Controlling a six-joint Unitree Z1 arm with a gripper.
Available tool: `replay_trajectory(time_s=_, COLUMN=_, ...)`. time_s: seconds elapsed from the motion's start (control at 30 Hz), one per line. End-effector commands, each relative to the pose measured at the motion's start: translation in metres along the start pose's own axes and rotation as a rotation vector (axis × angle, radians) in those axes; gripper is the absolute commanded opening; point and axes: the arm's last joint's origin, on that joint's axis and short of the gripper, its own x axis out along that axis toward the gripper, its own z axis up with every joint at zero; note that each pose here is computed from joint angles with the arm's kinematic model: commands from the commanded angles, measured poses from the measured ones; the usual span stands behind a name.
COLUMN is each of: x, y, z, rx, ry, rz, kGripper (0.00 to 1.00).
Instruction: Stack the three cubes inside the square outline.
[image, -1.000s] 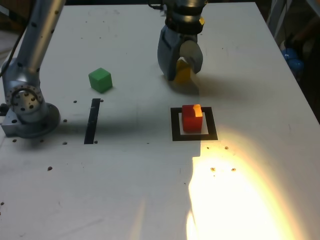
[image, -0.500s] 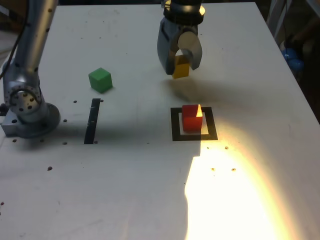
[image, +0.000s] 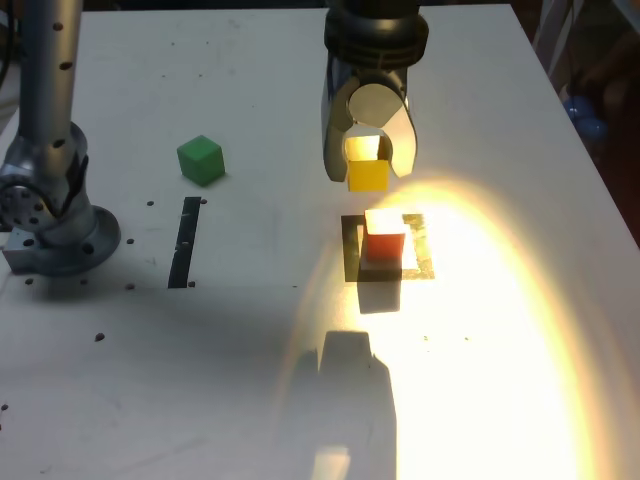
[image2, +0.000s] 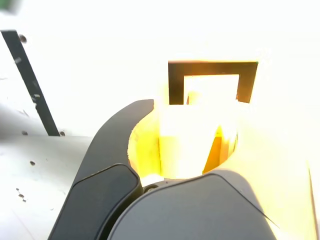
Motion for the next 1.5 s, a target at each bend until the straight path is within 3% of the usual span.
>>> replay_trajectory(time_s=0.0, x=-0.001, y=-0.005, z=0.001, rx=0.006, ry=-0.007, rz=0.002, kGripper=0.24)
replay_trajectory(time_s=0.6, x=0.024, y=-0.010, z=0.015, rx=0.011, ry=0.052, rz=-0.004, kGripper=0.25)
replay_trajectory(time_s=0.93, x=0.037, y=-0.012, z=0.020, rx=0.027, ry=0.082, rz=-0.033, kGripper=0.25)
replay_trajectory(time_s=1.27, x=0.040, y=-0.013, z=0.023, rx=0.035, ry=0.069, rz=-0.051, kGripper=0.32)
replay_trajectory(time_s=1.47, x=0.037, y=-0.013, z=0.026, rx=0.046, ry=0.042, rz=-0.042, kGripper=0.35)
